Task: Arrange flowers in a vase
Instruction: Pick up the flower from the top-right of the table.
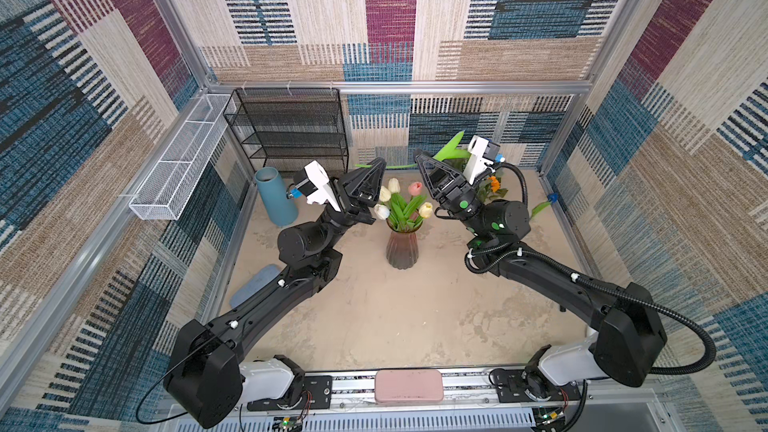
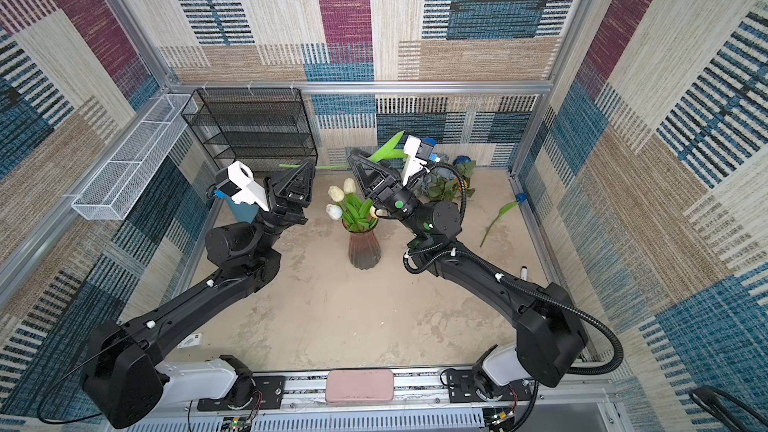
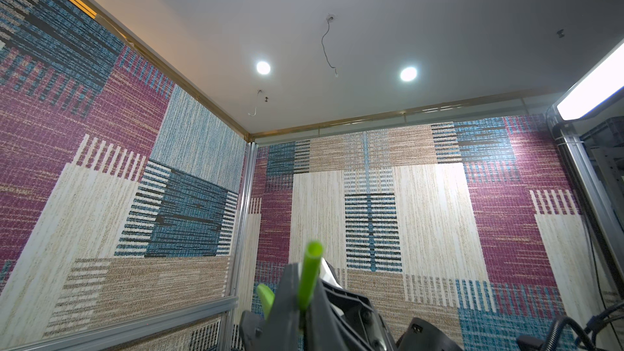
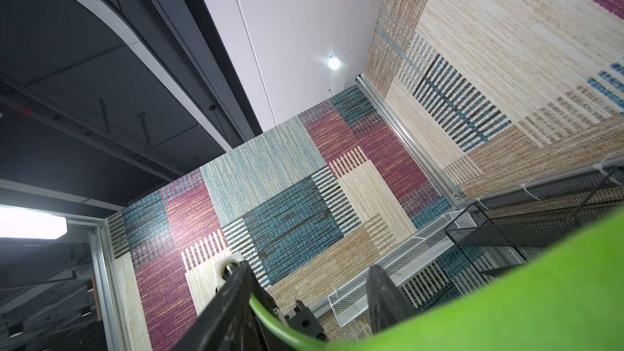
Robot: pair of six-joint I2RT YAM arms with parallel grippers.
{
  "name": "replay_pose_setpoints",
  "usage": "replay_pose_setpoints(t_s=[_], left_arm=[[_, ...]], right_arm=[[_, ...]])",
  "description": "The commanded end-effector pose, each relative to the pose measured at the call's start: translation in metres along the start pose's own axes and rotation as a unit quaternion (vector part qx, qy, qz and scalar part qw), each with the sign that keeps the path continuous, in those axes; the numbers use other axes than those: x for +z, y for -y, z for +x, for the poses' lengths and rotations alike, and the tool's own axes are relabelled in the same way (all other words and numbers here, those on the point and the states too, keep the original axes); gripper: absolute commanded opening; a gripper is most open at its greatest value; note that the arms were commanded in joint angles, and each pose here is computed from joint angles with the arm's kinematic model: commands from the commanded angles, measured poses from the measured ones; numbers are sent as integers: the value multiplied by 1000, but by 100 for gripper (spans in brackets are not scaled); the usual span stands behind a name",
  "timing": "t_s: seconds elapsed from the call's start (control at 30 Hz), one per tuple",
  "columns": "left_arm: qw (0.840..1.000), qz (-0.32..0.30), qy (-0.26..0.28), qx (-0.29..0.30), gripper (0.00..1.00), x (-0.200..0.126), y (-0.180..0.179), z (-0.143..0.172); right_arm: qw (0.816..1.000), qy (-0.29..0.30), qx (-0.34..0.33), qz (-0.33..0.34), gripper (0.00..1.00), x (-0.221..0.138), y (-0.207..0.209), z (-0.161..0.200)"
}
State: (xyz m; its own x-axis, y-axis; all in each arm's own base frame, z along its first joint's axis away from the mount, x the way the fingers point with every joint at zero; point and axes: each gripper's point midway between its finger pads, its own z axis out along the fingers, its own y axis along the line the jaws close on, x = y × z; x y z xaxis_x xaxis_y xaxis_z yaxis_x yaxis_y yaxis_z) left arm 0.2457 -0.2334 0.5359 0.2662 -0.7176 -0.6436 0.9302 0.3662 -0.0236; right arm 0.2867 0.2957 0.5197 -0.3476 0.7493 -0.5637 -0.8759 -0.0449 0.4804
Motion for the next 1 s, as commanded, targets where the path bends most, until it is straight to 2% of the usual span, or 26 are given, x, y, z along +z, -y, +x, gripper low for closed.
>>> replay_pose_setpoints(t_s=[0.0, 0.07, 0.2, 0.27, 0.3, 0.37, 0.43, 0.5, 0.6, 0.7, 0.77, 0.87, 0.97], left_arm=[[1000, 7, 11, 27, 0, -3, 5, -5], [1000, -1, 9, 29, 0, -6, 2, -3], [999, -9, 6, 34, 0, -9, 0, 1], [999, -10, 3, 35, 0, -10, -2, 4], [999, -8, 2, 36, 7, -10, -1, 5], [999, -5, -3, 37, 34, -11, -1, 8], [999, -1, -10, 40, 82, -13, 0, 13], [999, -6, -18, 48, 97, -19, 0, 18], [996, -57, -25, 63, 98, -42, -12, 25], [990, -107, -44, 77, 99, -77, -23, 37], [988, -111, -74, 82, 99, -99, -21, 51], [977, -119, -163, 74, 98, -128, -20, 87], [953, -138, -263, 59, 99, -156, -23, 122]], right_arm=[[999, 12, 0, -43, 38, 3, -21, -9], [999, 19, -9, -38, 26, 3, -22, -14], [999, 27, -22, -24, 10, 3, -20, -18], [999, 29, -27, -24, 5, 4, -21, -20], [999, 29, -33, -24, 3, 5, -21, -21], [999, 28, -44, -16, 2, 9, -21, -22], [997, 25, -69, -11, 2, 11, -23, -25], [995, 21, -101, -5, 1, 15, -29, -30], [982, -23, -186, -1, 2, 26, -44, -32], [957, -101, -270, 29, 2, 41, -46, -29], [934, -152, -320, 56, 3, 45, -38, -26], [895, -245, -356, 111, 5, 43, -16, -17], [862, -316, -364, 157, 6, 31, 9, -4]])
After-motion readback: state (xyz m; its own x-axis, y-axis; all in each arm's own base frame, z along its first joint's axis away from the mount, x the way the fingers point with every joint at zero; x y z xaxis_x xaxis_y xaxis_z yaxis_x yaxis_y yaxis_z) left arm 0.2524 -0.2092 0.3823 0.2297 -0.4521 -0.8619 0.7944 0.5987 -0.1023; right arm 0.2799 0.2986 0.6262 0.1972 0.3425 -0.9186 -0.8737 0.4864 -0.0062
